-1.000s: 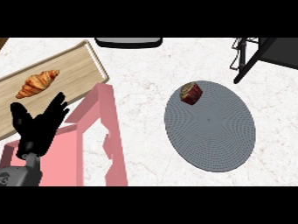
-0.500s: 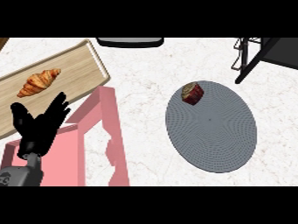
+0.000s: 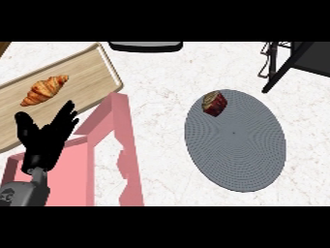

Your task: Pick the squash from the placemat and place it in the tiered shelf

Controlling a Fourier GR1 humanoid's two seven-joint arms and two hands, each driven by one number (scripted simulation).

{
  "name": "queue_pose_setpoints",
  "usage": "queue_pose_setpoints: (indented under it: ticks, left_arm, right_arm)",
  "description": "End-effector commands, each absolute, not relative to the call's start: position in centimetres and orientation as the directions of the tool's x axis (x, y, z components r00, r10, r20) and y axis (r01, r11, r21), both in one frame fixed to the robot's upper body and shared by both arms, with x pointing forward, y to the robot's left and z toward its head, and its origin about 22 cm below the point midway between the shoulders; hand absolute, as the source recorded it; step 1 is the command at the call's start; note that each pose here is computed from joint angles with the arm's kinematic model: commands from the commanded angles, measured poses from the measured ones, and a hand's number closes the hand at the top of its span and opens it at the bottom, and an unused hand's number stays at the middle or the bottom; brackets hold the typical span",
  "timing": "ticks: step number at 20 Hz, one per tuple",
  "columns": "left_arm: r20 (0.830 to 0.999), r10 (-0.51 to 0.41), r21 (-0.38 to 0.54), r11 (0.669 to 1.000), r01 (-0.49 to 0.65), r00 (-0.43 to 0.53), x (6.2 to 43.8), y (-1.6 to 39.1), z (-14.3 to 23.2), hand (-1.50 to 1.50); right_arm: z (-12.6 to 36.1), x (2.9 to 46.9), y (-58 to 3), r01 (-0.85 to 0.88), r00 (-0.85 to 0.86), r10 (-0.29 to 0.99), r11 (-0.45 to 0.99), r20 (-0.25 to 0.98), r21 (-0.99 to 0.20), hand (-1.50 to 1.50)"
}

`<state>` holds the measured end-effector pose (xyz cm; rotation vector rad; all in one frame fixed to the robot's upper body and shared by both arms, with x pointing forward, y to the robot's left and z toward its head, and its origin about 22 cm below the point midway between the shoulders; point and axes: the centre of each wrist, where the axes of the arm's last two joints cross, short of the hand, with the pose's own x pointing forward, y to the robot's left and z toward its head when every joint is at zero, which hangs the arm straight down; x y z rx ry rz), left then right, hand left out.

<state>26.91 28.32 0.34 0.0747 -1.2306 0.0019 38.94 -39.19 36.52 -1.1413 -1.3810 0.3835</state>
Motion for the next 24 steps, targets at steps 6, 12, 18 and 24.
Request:
queue_pose_setpoints:
  ticks: [6,12,18,24]
  left_arm:
    - [0.905,-0.023,0.042,0.998,-0.036,0.424,26.6,27.5,-0.6,0.00]
    - [0.906,-0.009,0.033,0.998,-0.050,0.424,24.9,29.4,-2.6,0.00]
    - [0.899,-0.022,0.053,0.997,-0.059,0.437,25.6,28.9,-1.2,0.00]
    - [0.903,-0.033,0.062,0.997,-0.052,0.429,25.8,28.4,-1.9,0.00]
  right_arm:
    - [33.6,40.9,-41.0,0.403,0.213,0.813,0.432,0.542,-0.807,1.50]
    - [33.9,41.6,-40.4,0.401,0.175,0.813,0.456,0.555,-0.794,1.50]
    - [34.2,41.2,-41.6,0.352,0.217,0.846,0.397,0.487,-0.848,1.50]
    - [35.0,41.5,-41.3,0.521,0.140,0.668,0.578,0.731,-0.628,-1.50]
